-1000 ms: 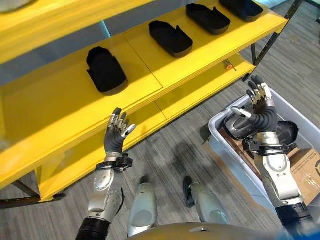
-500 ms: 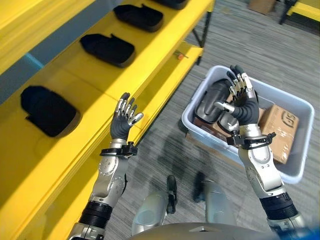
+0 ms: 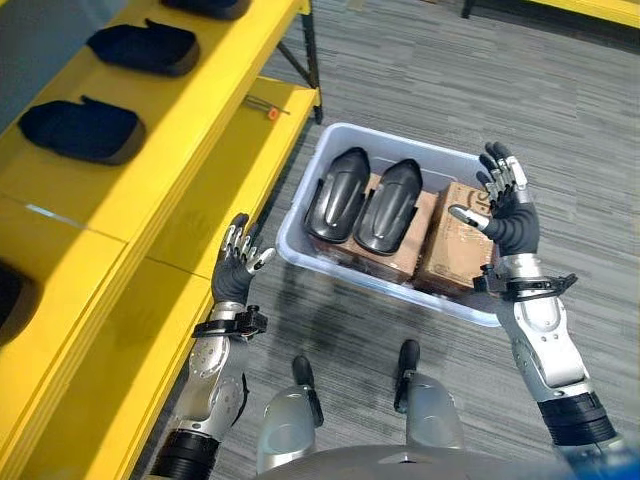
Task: Move parts from the plastic box to the shelf.
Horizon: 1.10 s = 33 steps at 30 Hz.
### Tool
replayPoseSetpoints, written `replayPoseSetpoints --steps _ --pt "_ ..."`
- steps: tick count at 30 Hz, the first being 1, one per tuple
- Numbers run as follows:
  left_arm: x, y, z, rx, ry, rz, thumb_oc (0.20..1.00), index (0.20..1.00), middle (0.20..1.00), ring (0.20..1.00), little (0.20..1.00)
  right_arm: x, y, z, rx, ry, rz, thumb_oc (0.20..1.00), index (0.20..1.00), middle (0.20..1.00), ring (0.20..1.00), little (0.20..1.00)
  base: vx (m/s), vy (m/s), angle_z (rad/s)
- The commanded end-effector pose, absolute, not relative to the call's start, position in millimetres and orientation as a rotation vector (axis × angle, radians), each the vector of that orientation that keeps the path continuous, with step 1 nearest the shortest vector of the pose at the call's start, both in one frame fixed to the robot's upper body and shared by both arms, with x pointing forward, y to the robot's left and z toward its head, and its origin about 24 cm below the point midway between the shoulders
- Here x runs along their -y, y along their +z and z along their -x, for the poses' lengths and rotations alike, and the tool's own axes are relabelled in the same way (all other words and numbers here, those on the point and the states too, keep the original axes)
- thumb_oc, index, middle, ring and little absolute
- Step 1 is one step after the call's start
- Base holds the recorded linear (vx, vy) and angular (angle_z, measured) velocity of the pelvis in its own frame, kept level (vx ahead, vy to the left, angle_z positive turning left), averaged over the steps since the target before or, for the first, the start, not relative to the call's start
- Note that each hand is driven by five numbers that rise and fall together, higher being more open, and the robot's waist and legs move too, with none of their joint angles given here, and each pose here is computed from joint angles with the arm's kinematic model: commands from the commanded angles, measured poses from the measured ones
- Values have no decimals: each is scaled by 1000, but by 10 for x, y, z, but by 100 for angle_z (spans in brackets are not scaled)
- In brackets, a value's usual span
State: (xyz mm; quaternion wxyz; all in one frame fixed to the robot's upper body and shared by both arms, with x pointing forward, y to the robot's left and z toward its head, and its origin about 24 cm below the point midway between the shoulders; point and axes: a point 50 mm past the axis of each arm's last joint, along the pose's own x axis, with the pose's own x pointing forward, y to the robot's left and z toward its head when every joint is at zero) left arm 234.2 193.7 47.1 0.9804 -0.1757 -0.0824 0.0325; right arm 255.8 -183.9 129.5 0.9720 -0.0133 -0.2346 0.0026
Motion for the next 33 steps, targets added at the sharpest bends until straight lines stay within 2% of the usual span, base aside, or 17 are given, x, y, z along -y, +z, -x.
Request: replayPoseSetpoints --steps 1,11,16,24,33 --pt "-1974 752 -2389 297 37 312 1000 1000 1000 1000 1000 1836 1503 -2523 598 -7 1 1000 1000 1000 1000 1000 85 -59 6" --pt "-1915 806 -2431 314 34 342 1000 1000 1000 1000 1000 1991 1514 -2483 613 -95 25 1000 1000 1000 1000 1000 120 -90 -5" --pt "-1960 878 -2453 352 68 324 1000 1000 1000 1000 1000 2107 1362 -2481 554 -219 1 1000 1000 1000 1000 1000 384 577 -106" --pt "-2036 1033 -2580 404 65 233 1000 1000 1000 1000 1000 1971 1263 -2552 493 -164 -64 1000 1000 1000 1000 1000 35 241 -34" --pt "-1905 1056 -2656 401 19 269 1000 1000 1000 1000 1000 1704 1324 -2827 476 -31 -87 1000 1000 1000 1000 1000 12 8 -27"
